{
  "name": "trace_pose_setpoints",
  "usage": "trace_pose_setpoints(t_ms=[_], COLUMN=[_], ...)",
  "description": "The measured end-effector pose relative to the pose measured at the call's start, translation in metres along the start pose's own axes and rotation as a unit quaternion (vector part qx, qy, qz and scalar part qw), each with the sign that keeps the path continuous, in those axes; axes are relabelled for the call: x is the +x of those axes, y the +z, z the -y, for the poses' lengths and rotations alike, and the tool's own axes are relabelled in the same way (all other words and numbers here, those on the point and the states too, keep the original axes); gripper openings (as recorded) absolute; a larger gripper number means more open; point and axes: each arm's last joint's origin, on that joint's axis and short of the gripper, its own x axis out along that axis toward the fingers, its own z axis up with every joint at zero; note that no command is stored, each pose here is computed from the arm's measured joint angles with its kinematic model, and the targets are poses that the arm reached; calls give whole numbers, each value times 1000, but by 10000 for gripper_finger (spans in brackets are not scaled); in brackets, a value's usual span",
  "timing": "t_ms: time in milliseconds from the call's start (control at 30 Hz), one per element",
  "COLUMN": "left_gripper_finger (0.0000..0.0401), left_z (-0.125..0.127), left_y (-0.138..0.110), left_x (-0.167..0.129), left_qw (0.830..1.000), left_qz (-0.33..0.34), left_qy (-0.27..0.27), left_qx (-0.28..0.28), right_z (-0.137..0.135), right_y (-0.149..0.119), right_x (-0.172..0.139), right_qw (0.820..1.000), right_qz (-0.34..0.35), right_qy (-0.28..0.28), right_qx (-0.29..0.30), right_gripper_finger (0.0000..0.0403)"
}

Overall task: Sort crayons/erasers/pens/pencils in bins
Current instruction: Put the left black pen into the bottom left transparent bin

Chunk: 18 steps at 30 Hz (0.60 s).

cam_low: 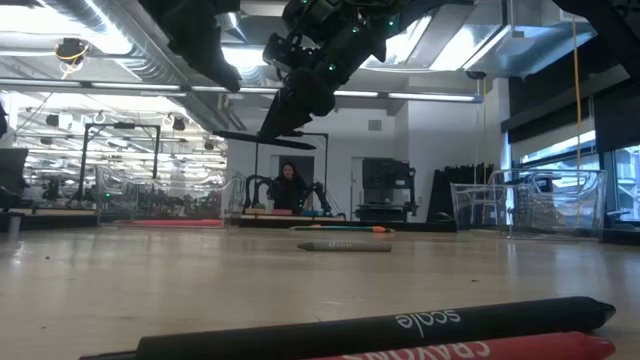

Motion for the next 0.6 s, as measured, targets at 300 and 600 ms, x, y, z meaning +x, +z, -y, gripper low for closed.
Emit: trace_pose_setpoints(t_ms=[300, 600], left_gripper_finger=[112, 112], left_z=[-4, 4], left_y=[-2, -8], left_x=[10, 33], left_qw=[999, 996], left_qz=[-32, -85], left_qy=[-27, -24], left_qx=[-30, -1], right_z=[1, 1], right_y=[1, 2], right_x=[0, 0], right_qw=[1000, 1000], right_qz=[8, 11], right_qy=[-4, -6], right_qx=[-1, -1], right_gripper_finger=[45, 45])
